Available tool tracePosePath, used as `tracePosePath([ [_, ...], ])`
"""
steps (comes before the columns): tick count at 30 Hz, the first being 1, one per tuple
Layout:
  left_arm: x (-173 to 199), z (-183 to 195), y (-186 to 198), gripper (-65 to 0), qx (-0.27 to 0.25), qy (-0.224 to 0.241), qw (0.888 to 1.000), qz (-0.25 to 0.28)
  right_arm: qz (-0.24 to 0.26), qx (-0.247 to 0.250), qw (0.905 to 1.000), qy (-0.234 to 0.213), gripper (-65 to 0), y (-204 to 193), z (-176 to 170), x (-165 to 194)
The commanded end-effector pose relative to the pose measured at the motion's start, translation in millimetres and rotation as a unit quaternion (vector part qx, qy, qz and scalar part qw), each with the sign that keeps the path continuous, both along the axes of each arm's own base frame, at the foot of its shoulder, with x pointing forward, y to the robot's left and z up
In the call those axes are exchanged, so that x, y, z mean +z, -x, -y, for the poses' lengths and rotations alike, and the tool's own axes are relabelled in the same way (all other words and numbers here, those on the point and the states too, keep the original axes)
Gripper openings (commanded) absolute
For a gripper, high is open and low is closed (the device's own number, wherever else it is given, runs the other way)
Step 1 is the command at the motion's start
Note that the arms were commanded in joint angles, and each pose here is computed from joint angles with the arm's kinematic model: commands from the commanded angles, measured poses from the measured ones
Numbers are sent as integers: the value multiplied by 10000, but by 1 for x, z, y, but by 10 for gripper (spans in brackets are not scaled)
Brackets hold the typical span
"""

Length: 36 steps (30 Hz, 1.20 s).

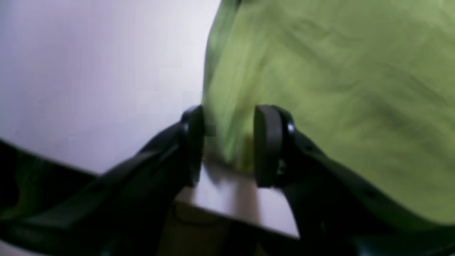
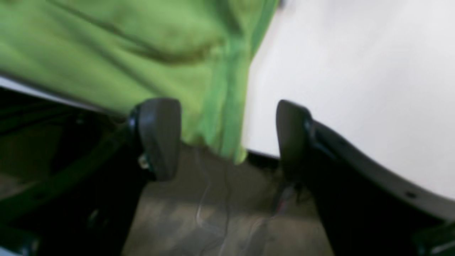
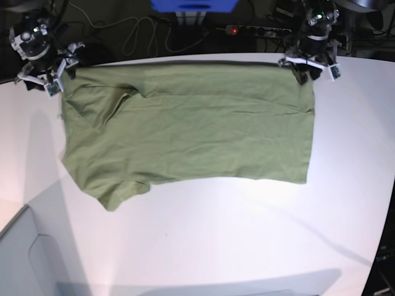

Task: Fold the T-shirt properly
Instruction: 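Open both grippers and release the shoulder edge, then move both grippers along the shirt's sides toward the hem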

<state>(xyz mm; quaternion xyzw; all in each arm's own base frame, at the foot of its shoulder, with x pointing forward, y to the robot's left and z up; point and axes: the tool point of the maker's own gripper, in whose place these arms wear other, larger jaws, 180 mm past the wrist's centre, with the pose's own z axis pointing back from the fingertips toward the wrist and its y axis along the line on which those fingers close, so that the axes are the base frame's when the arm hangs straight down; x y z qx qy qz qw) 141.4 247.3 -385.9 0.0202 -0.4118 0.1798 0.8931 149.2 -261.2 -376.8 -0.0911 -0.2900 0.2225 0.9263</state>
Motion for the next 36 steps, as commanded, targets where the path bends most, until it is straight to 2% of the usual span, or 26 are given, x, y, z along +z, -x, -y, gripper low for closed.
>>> tracePosePath([
  [1,13,-2,-5,-411,-35,-101,9998,191,209,91,9997,21,-246,-5,-4,14],
  [5,29,0,-9,-352,-99,-184,9991,363,417,202,9989,-6,-248,-10,-19,28],
  [7,32,1,-11,-328,-113,-197,9989,405,384,383,9984,-137,-279,-13,-33,23],
  [10,36,-10,-12,-306,2,-300,9985,454,316,628,9967,-401,-411,-16,-58,14],
  [13,38,-14,-14,-304,41,-338,9982,494,219,789,9949,-590,-628,-20,-76,4],
  [14,40,-14,-16,-304,48,-343,9980,532,154,813,9946,-626,-650,-22,-80,-1],
  [17,42,-19,-18,-304,54,-412,9976,559,30,916,9933,-706,-628,-30,-91,-11],
  [24,56,-41,-31,-302,339,-590,9942,838,-69,1155,9889,-937,-650,-42,-114,-25],
  [32,68,-46,-50,-301,400,-639,9905,1149,140,1603,9807,-1113,-650,-62,-149,-17],
  [36,73,-44,-58,-301,384,-614,9892,1271,181,1557,9802,-1213,-650,-76,-155,-21],
])
